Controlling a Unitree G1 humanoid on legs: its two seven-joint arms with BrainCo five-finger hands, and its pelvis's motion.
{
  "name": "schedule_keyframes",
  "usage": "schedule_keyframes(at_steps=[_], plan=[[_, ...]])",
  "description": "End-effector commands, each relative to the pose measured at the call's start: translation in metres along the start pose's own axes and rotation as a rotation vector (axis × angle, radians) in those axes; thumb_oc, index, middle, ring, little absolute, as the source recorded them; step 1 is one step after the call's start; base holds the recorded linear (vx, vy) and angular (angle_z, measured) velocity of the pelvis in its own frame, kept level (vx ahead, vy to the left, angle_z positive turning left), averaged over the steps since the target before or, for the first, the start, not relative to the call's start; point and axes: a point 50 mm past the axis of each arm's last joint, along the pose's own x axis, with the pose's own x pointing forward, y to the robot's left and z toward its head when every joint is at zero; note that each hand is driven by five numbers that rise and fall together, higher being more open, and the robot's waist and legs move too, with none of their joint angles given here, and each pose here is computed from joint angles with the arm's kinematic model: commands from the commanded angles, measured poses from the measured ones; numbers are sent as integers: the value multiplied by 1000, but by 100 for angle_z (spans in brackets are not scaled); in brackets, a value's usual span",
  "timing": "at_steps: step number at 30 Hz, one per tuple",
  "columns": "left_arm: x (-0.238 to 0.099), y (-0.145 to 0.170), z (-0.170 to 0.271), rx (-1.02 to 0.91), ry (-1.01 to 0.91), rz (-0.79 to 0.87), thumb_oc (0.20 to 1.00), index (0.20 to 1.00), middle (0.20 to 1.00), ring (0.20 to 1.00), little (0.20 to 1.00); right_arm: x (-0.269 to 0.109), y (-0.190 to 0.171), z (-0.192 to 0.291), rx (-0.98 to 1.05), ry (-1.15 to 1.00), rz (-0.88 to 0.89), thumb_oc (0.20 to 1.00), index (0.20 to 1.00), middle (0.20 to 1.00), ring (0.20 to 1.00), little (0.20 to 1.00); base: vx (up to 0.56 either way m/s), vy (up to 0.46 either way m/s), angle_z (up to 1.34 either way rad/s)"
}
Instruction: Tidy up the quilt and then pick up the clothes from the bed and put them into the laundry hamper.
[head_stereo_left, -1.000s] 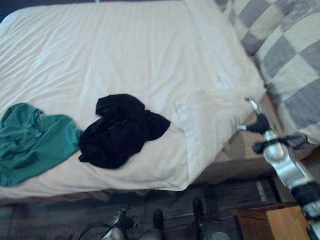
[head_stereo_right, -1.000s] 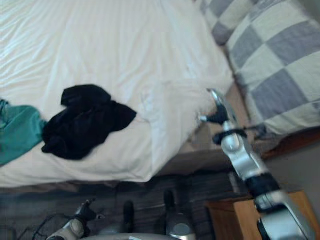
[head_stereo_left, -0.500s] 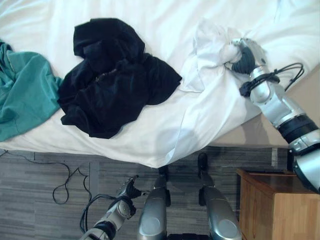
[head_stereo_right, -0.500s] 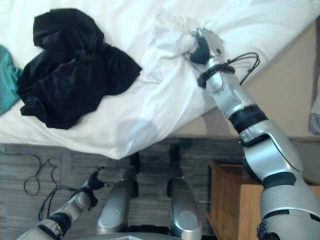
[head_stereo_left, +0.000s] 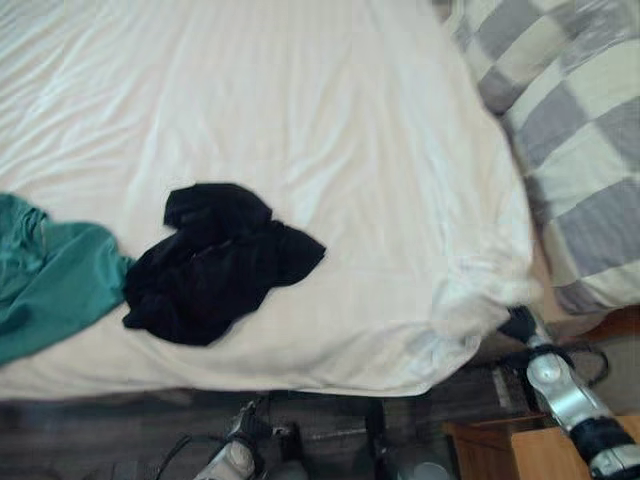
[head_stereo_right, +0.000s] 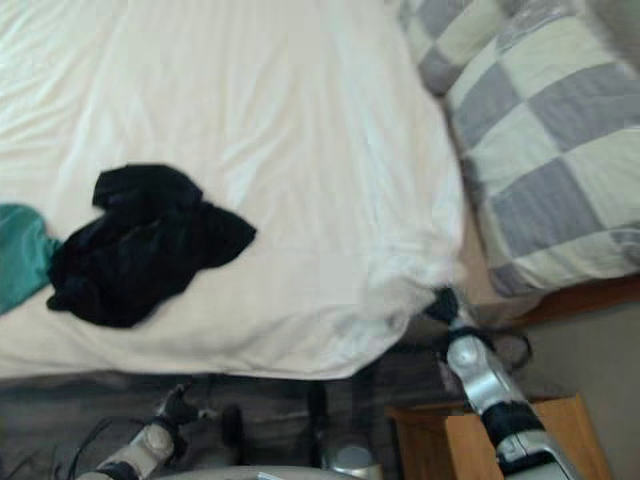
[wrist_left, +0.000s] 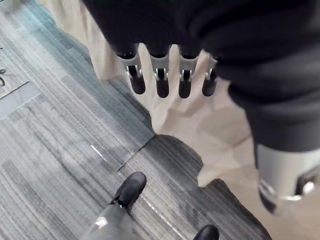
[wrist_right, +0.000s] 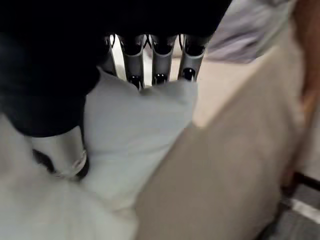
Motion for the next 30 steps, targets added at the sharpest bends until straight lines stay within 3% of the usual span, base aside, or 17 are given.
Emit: schedule_keyframes(at_steps=[1,5,6,7,8,9,10,13,18,21,22,25,30], plan=[[3,3,-3,-7,52,0,1000,1000,1000,1000,1000,-42,16,-85,-23,375,90,1000,1000,1000,1000,1000,44,36,-8],[1,7,-11,-41,73,3,1000,1000,1000,1000,1000,-53,-16,-107,5,452,-24,1000,1000,1000,1000,1000,38,52,5],[0,9,-14,-69,77,4,1000,1000,1000,1000,1000,-53,-57,-110,23,446,-170,1000,1000,1000,1000,1000,30,65,-6],[0,7,-16,-75,79,-2,1000,1000,1000,1000,1000,-52,-75,-107,24,426,-235,1000,1000,1000,1000,1000,52,99,-6],[-2,4,-20,-84,85,-9,1000,1000,1000,1000,1000,-48,-113,-93,30,348,-386,1000,1000,1000,1000,1000,26,51,-7],[-2,4,-20,-82,84,-10,1000,1000,1000,1000,1000,-49,-113,-94,30,349,-387,1000,1000,1000,1000,1000,34,52,-9],[-4,1,-24,-84,93,-17,1000,1000,1000,1000,1000,-46,-140,-75,16,259,-495,1000,1000,1000,1000,1000,7,21,-8],[-5,-4,-28,-75,105,-31,1000,1000,1000,1000,1000,-37,-172,-34,45,69,-664,1000,1000,1000,1000,1000,9,13,-13],[-4,-7,-23,-37,103,-41,1000,1000,1000,1000,1000,-19,-190,65,94,-316,-756,1000,1000,1000,1000,1000,1,-20,-4],[-2,-4,-19,-24,93,-31,1000,1000,1000,1000,1000,-11,-186,92,123,-396,-733,1000,1000,1000,1000,1000,-56,-29,3],[-1,-2,-16,-22,87,-24,1000,1000,1000,1000,1000,-5,-183,104,147,-421,-720,200,200,200,200,200,-143,-46,11],[3,6,-3,-18,53,10,1000,1000,1000,1000,1000,10,-178,131,188,-446,-723,200,200,200,200,200,-193,-29,35],[6,15,10,-22,-3,56,1000,1000,1000,1000,1000,35,-159,118,289,-287,-712,200,200,200,200,200,-162,-18,18]])
